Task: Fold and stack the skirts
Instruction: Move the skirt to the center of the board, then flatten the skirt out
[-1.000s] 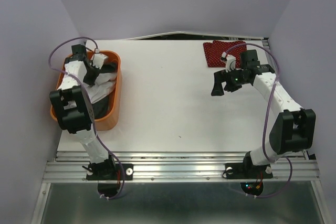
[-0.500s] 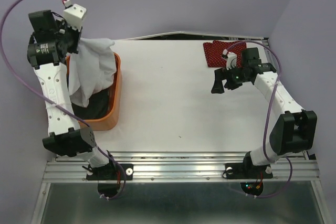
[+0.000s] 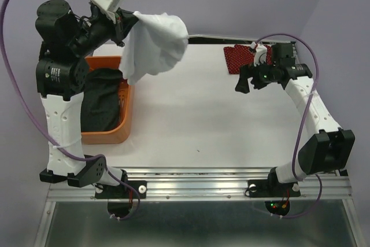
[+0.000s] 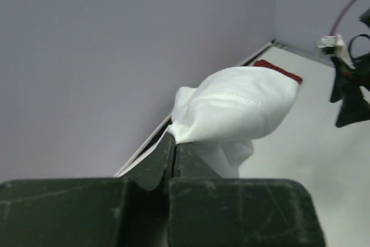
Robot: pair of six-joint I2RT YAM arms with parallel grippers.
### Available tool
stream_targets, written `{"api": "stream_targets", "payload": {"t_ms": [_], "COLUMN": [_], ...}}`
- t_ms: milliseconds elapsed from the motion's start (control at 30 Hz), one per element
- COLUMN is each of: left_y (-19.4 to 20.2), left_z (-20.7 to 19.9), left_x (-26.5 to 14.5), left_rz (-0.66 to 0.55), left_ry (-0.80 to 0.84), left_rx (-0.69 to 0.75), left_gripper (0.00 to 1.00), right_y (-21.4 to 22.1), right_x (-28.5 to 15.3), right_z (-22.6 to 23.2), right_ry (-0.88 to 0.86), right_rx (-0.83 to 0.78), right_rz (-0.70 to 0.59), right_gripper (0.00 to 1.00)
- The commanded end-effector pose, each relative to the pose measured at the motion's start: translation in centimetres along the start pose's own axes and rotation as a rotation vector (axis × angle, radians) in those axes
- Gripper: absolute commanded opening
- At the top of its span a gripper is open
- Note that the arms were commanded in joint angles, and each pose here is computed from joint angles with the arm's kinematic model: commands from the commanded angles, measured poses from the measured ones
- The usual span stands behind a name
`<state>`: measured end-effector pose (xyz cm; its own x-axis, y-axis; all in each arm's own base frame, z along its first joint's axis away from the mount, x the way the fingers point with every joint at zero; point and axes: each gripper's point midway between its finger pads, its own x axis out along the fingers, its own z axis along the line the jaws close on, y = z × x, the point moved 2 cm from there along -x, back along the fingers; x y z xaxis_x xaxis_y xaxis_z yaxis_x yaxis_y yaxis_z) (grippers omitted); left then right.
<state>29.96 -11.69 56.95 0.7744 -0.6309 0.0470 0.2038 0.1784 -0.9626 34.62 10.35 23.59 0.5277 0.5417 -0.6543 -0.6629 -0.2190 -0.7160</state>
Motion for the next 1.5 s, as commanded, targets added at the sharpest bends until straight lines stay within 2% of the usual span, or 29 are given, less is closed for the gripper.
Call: {"api": "stream_targets", "payload": {"t_ms": [0, 67, 133, 167, 233, 267, 333, 367, 433, 467, 500, 600, 700, 733, 800, 867, 900, 967, 1033, 1167, 1400, 1467], "left_y": [0.6, 4.9, 8.4, 12.1, 15.9, 19.6, 23.6, 27.2, 30.5, 31.9, 33.8, 35.5, 35.7, 35.6, 34.1, 31.9, 31.5, 29.4, 29.6, 31.7, 35.0, 35.2], "left_z": [-5.4, -8.7, -11.1, -12.8, -14.4, -15.3, -16.0, -16.7, -17.1, -17.1, -17.0, -15.8, -14.2, -13.7, -12.3, -11.1, -10.7, -10.8, -12.4, -15.2, -21.0, -21.8], "left_x": [3.1, 4.8, 5.5, 6.0, 6.3, 6.8, 7.6, 8.4, 9.2, 9.6, 10.6, 12.2, 12.7, 12.8, 12.7, 12.2, 11.7, 10.3, 9.3, 7.2, 5.2, 5.2], "left_rz": [-0.064, 0.032, 0.090, 0.160, 0.230, 0.294, 0.376, 0.456, 0.541, 0.577, 0.619, 0.640, 0.647, 0.648, 0.627, 0.588, 0.594, 0.565, 0.578, 0.611, 0.536, 0.506], "left_ry": [0.319, 0.456, 0.560, 0.622, 0.675, 0.696, 0.687, 0.700, 0.698, 0.688, 0.669, 0.593, 0.555, 0.548, 0.523, 0.492, 0.477, 0.485, 0.529, 0.596, 0.716, 0.716], "left_rx": [-0.097, -0.162, -0.167, -0.202, -0.251, -0.284, -0.318, -0.353, -0.371, -0.387, -0.412, -0.391, -0.367, -0.358, -0.324, -0.249, -0.197, -0.122, -0.051, 0.191, 0.543, 0.590], "left_gripper": [0.00, 0.00, 0.00, 0.00, 0.00, 0.00, 0.00, 0.00, 0.01, 0.09, 0.11, 0.17, 0.24, 0.27, 0.38, 0.56, 0.58, 0.60, 0.60, 0.60, 0.61, 0.61], "right_y": [-1.1, -0.5, 0.2, 0.4, 1.0, 1.7, 2.4, 3.2, 4.1, 4.5, 4.9, 6.4, 8.1, 7.8, 8.8, 9.7, 9.6, 10.6, 10.8, 12.0, 13.0, 12.8], "right_x": [-1.4, -1.3, -1.3, -1.5, -1.4, -1.2, -0.9, -0.7, -0.1, 0.1, 0.3, 0.7, 1.2, 1.2, 2.2, 3.0, 3.1, 3.3, 3.4, 4.3, 4.6, 4.7], "right_z": [-0.5, -0.9, -1.3, -1.7, -1.6, -1.5, -1.4, -1.2, -1.3, -1.2, -0.9, 0.9, 2.5, 2.9, 3.3, 3.6, 4.4, 5.6, 6.7, 7.0, 7.9, 8.0], "right_ry": [0.059, 0.079, 0.089, 0.100, 0.093, 0.076, 0.059, 0.038, 0.019, 0.007, -0.027, -0.146, -0.244, -0.257, -0.270, -0.285, -0.323, -0.378, -0.411, -0.440, -0.508, -0.516], "right_rx": [-0.031, -0.041, -0.043, -0.055, -0.073, -0.085, -0.092, -0.091, -0.078, -0.076, -0.087, -0.043, 0.042, 0.059, 0.099, 0.118, 0.119, 0.125, 0.137, 0.179, 0.277, 0.294], "right_rz": [-0.052, -0.038, -0.025, -0.024, -0.012, 0.007, 0.027, 0.050, 0.086, 0.100, 0.109, 0.148, 0.162, 0.149, 0.146, 0.141, 0.126, 0.134, 0.130, 0.164, 0.208, 0.202], "right_gripper": [1.00, 1.00, 1.00, 1.00, 1.00, 1.00, 1.00, 1.00, 1.00, 1.00, 1.00, 0.93, 0.79, 0.77, 0.70, 0.66, 0.63, 0.62, 0.63, 0.62, 0.61, 0.61]}}
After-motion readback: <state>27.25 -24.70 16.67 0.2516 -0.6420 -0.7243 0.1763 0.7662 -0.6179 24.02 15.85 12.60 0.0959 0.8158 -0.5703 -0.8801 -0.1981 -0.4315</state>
